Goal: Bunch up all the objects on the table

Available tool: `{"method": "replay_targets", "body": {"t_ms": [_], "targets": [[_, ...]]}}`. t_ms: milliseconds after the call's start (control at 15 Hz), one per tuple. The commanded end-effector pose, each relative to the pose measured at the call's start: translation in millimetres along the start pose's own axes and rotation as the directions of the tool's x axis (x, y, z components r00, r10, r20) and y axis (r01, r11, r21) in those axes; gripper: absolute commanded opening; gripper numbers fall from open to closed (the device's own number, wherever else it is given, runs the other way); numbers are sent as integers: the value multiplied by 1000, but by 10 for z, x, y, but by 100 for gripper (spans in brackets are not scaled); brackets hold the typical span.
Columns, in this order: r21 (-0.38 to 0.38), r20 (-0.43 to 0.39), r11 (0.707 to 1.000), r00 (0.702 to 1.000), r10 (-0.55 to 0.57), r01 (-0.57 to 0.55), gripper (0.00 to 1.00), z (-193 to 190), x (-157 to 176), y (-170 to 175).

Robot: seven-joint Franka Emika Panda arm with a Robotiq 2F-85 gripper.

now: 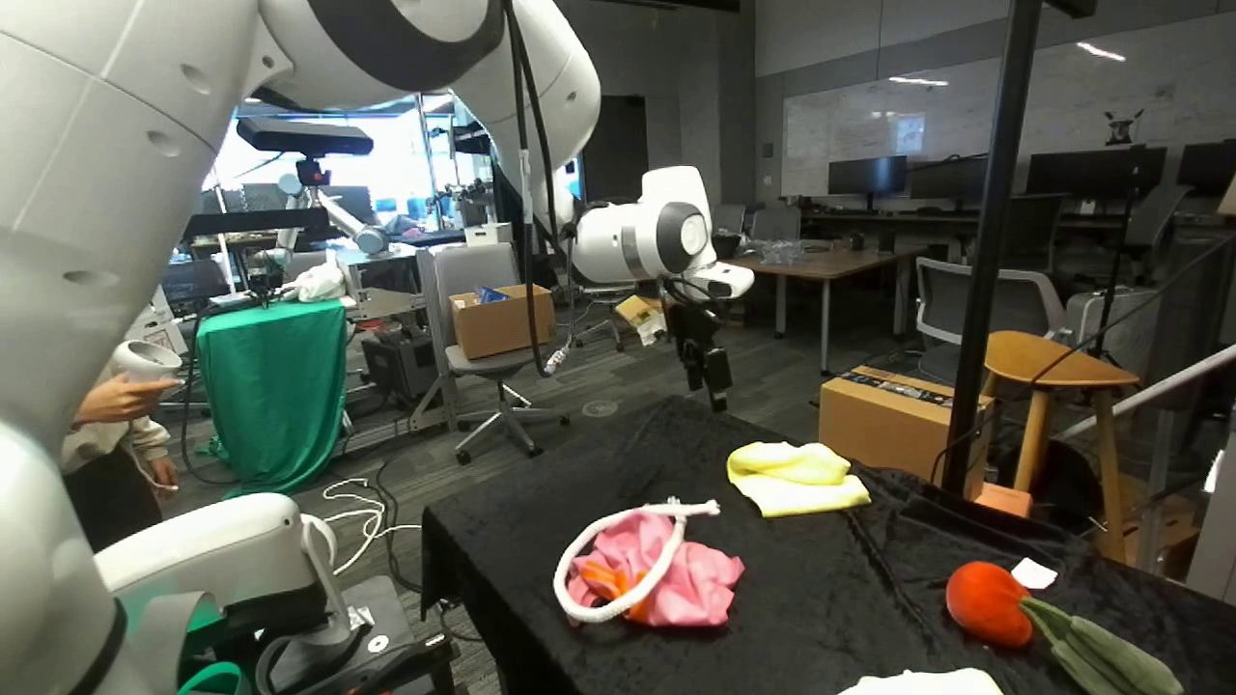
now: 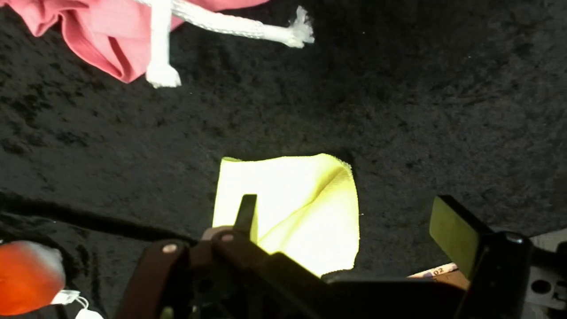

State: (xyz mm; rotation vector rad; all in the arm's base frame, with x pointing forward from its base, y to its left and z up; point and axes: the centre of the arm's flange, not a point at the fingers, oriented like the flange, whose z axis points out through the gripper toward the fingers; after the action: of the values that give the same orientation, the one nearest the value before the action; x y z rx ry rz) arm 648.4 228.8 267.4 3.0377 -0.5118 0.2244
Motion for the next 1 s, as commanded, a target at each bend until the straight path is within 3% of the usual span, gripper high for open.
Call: {"method": "replay_targets", "body": {"t_ms": [0, 533, 933], "targets": [[18, 34, 999, 999, -42, 41, 100, 111, 436, -349], [-15, 133, 1000, 991, -7, 10, 100, 643, 976, -366], [-6, 217, 1000, 976, 12, -11, 100, 1075, 1139, -275]]}}
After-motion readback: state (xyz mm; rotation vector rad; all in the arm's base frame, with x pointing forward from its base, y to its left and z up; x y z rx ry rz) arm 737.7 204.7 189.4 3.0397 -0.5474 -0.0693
